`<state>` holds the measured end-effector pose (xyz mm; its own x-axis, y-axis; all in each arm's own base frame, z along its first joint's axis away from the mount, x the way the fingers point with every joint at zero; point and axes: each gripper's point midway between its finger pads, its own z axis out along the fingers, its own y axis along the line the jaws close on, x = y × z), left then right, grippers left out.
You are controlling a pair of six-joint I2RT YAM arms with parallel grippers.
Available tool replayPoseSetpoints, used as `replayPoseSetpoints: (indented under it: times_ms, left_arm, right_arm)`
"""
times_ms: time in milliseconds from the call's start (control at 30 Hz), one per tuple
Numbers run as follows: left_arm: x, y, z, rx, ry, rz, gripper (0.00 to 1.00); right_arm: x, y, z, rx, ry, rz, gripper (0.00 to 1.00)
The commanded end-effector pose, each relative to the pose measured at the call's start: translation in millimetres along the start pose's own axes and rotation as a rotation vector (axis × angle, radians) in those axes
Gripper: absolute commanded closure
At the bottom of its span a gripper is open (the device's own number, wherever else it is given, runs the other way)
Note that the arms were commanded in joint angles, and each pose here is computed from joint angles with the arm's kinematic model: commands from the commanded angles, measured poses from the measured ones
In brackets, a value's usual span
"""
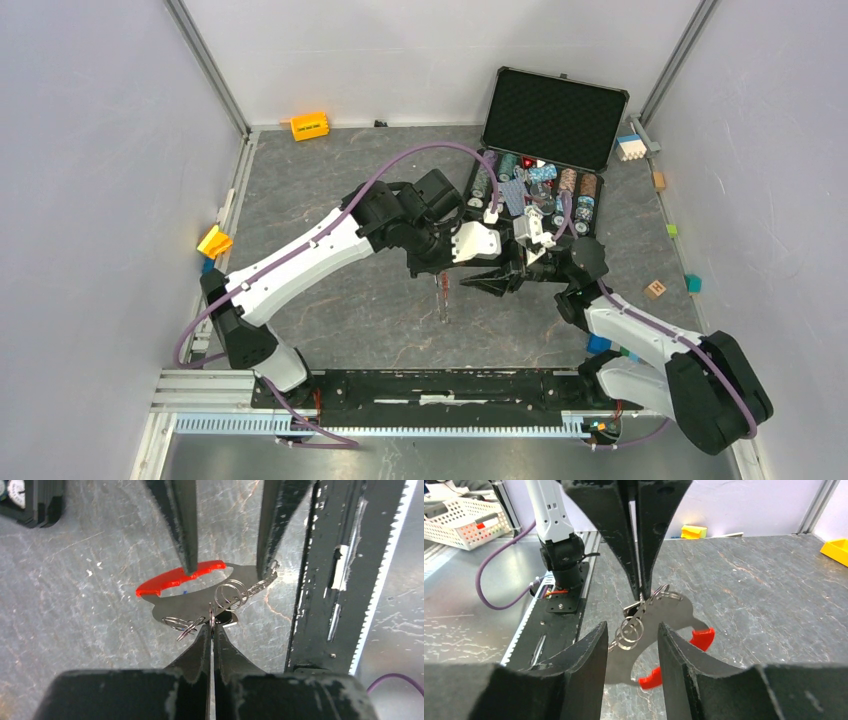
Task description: Put the keys on the keyring
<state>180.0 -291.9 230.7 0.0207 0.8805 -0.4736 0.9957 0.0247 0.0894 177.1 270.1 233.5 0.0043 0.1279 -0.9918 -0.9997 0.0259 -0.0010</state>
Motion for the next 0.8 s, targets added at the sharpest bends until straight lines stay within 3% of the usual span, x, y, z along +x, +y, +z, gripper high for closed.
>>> replayPoseSetpoints:
  times_ms: [0, 767]
  left_arm:
    - [-23, -14, -9, 0.046, -0.136, 0.011, 0.98]
    - [-33, -20, -4, 0.092, -0.172, -0.006, 0.98]
  right_arm:
    - [-21, 11, 2, -0.046, -0.086, -0.009, 0.54]
    - [-11, 20, 12, -0.103, -0.059, 0.017, 0.73]
